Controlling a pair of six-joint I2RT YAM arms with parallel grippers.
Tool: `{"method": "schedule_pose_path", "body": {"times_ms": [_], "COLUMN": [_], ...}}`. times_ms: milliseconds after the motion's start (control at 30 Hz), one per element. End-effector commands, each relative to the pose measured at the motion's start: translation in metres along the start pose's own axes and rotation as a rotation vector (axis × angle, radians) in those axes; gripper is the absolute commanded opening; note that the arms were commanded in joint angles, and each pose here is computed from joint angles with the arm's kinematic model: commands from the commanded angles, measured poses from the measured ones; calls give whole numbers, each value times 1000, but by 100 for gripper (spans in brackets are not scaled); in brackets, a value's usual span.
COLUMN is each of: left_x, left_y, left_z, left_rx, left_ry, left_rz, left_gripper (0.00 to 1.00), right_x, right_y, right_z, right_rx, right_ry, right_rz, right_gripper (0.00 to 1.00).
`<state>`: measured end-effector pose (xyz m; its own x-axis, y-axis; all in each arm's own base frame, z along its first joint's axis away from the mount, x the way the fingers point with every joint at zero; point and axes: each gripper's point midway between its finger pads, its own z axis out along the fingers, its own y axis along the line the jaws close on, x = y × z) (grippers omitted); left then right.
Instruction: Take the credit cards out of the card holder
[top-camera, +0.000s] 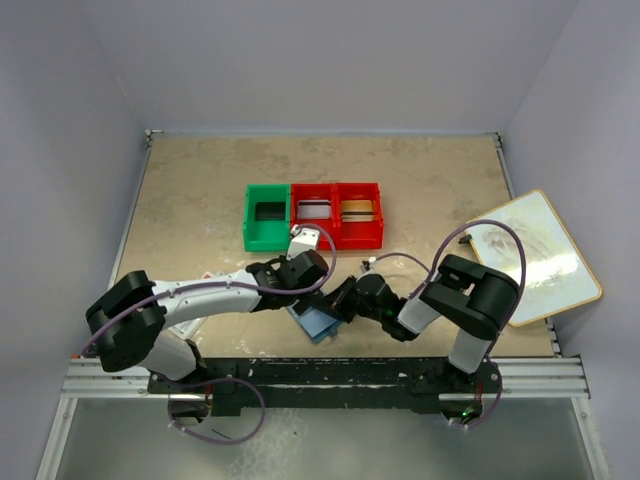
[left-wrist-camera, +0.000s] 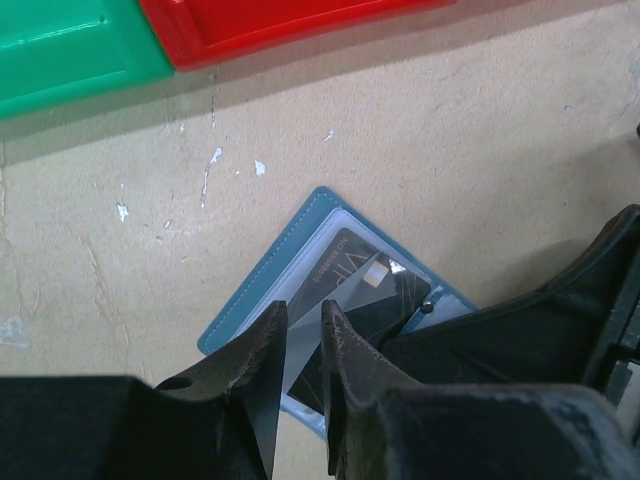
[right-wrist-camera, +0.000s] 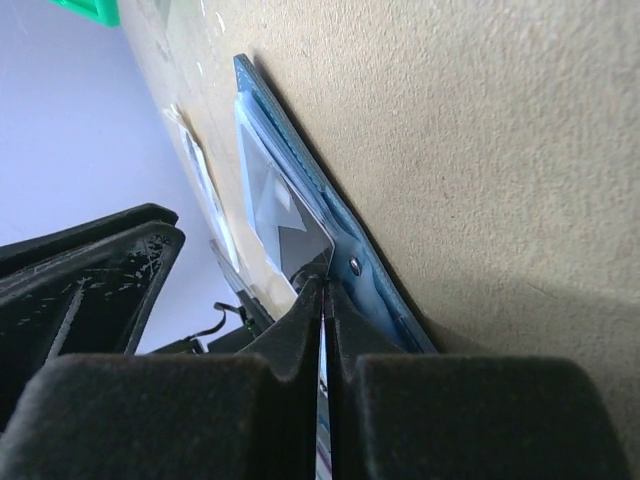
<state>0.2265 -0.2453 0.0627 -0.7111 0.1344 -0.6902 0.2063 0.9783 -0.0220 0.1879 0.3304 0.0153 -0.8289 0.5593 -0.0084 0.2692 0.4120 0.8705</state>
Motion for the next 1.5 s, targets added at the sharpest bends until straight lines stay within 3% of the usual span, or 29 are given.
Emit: {"method": "schedule_pose_path", "body": {"times_ms": [0,167,467,733,867,900,967,1067,1200,1467], "left_x": [0,29,45,52,52,52,52,51,48,46], "left_y": [4,17,14,11,12,12,11,10,7,6], "left_z": [8,18,19,20,19,18,18,17,16,14], "left_rx": [-41,-85,-52,-44,-45,-45,-38,-30,-19,-11], "left_ry": [3,45,77,94,94,95,98,96,91,87], "left_rz": [29,14,9,23,26,27,30,26,24,21], "left_gripper": [17,13,12,10,10,10,10,10,10,10], "right_x": [-6,-3,-3,2,3,2,0,-6,-12,-13], "right_y": [12,18,12,6,11,11,11,12,17,23], "right_z": [-1,-6,-13,-10,4,6,8,8,10,11], "right_rx": [-28,-47,-31,-47,-47,-39,-36,-24,-26,-20], "right_ry": [-35,-17,-22,7,20,21,10,-21,-28,-33], "right_rz": [-30,-45,-51,12,-45,-56,-68,-71,-84,-100], "right_gripper": [1,1,2,20,26,29,46,52,42,9]}}
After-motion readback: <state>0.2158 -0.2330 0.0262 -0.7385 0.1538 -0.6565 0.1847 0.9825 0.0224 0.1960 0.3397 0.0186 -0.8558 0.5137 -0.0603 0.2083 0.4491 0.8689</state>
